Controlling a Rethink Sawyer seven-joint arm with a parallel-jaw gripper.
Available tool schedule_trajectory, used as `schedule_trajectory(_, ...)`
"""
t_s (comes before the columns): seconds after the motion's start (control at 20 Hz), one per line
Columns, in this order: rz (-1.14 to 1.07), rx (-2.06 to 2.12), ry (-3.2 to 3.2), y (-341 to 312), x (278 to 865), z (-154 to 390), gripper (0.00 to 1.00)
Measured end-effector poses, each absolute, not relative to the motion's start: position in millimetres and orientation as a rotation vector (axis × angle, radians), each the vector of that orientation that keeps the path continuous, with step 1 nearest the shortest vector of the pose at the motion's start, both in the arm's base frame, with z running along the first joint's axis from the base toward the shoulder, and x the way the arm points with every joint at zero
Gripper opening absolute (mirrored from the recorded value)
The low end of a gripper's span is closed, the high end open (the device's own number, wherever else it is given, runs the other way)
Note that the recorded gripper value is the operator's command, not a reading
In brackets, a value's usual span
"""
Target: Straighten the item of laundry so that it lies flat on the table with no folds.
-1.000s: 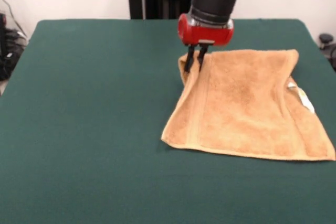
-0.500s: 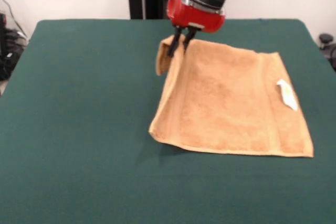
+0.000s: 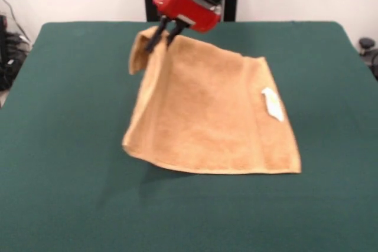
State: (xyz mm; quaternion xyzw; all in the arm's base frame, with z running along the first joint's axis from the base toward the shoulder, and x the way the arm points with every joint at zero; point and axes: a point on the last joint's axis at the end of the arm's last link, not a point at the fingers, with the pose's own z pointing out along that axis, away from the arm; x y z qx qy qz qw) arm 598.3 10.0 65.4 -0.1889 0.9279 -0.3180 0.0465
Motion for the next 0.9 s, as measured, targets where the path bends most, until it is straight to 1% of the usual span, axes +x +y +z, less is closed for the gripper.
schedule_trajectory(0.05, -1.03, -0.589, 2.819, -3.1, 599.7, 62.6, 0.0)
schedule_trajectory(0.25, -1.098, -0.596, 2.791, -26.4, 603.0, 51.8, 0.0)
schedule_trajectory(0.55, -1.1, -0.574, 2.754, -52.7, 609.5, 31.1, 0.0)
schedule_trajectory(0.9, -1.104, -0.482, 2.789, -98.7, 610.8, 1.0, 0.0)
